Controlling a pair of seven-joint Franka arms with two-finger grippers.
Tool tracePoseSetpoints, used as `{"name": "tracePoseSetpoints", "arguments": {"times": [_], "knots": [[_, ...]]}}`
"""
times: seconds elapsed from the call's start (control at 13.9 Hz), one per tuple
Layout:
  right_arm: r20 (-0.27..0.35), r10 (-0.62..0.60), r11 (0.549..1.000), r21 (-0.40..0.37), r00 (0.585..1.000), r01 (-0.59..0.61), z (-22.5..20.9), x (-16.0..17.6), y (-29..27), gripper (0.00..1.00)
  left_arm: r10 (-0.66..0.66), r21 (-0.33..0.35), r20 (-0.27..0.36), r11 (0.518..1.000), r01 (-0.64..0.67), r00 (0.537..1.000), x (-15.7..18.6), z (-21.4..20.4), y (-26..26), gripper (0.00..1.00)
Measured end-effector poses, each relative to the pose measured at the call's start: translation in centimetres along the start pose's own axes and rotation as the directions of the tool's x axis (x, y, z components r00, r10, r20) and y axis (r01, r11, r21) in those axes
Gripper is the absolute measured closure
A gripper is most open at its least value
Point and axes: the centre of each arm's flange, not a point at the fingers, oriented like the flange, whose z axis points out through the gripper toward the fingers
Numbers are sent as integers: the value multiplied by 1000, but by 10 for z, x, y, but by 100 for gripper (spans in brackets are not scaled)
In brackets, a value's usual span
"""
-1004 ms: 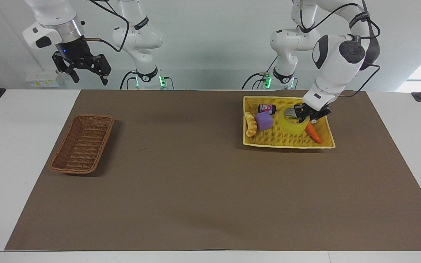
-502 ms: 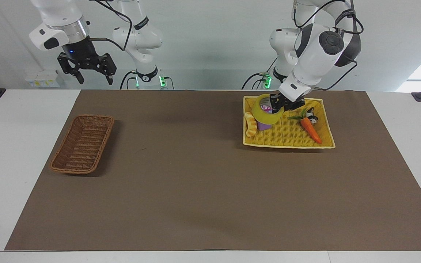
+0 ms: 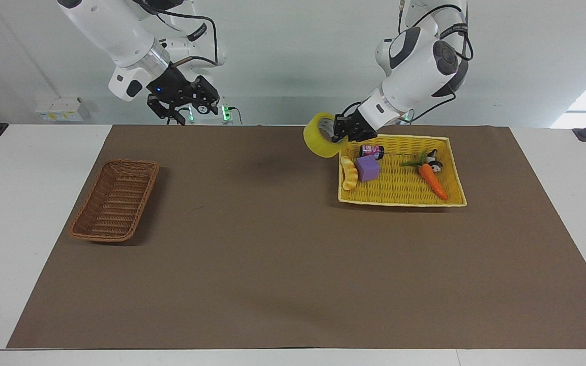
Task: Move tape to another basket
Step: 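Carry the tape with the left gripper while the right gripper reaches toward it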
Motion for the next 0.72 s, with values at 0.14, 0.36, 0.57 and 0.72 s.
{"name": "tracePoseSetpoints", "arguments": {"times": [0.14, 0.36, 0.57, 0.72], "knots": [[30, 7, 995, 98, 1000, -10, 12, 0, -4, 0, 8, -67, -7, 998, -8, 1000, -9, 12, 25, 78], [72, 18, 976, 214, 997, -33, 30, 0, -8, 0, 9, -149, -27, 989, -13, 1000, -19, 26, 52, 78], [84, 49, 954, 291, 995, -71, 44, 2, -9, 0, -4, -182, -67, 983, -8, 998, -34, 46, 83, 78], [87, 69, 945, 314, 994, -93, 47, 0, -17, 0, -4, -190, -82, 982, -12, 997, -43, 63, 99, 78]]}}
